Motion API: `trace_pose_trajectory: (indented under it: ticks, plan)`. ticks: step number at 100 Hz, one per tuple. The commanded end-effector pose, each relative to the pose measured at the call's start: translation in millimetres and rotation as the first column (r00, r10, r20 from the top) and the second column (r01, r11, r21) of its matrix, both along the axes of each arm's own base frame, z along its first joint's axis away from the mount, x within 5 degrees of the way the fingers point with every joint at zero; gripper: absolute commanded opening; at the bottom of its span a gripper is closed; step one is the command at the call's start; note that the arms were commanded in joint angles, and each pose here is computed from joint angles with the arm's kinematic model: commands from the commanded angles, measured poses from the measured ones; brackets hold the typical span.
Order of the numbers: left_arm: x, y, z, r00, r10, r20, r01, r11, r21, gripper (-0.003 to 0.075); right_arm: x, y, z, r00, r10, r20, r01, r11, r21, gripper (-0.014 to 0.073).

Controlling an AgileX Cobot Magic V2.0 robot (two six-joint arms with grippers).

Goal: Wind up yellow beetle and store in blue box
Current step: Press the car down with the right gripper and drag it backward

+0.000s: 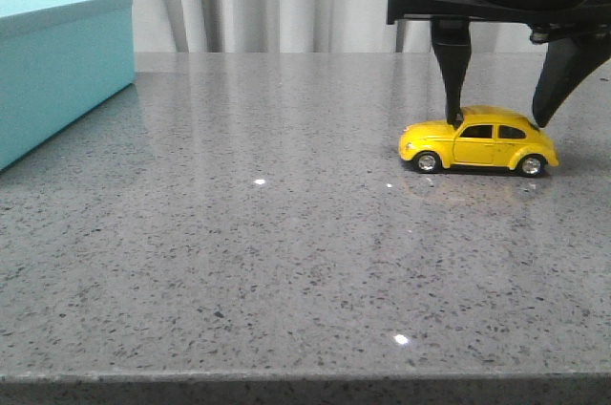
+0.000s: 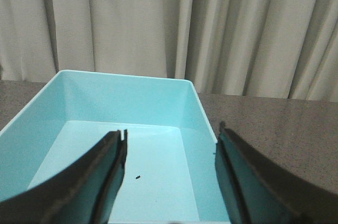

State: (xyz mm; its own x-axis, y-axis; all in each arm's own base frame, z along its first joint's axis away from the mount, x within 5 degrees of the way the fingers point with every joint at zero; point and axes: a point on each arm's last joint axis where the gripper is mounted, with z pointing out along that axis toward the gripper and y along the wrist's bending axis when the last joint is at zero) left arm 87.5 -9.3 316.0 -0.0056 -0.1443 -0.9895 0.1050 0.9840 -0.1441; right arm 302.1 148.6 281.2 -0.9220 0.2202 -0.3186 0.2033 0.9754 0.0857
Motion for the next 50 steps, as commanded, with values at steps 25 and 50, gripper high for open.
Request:
trace_pose_trajectory:
  ticks: [25,50]
  plan:
    - [0,1,17,0.996,0.006,0.091,-0.005,1.0,-0.021,0.0374,3,-26,8,0.998,-0.048,-0.028,0.047,0.998,-0.033,0.0465]
    - [0,1,17,0.996,0.006,0.091,-0.005,1.0,-0.021,0.0374,4,-42,13,0.998,-0.062,-0.015,0.062,0.998,-0.032,0.0465]
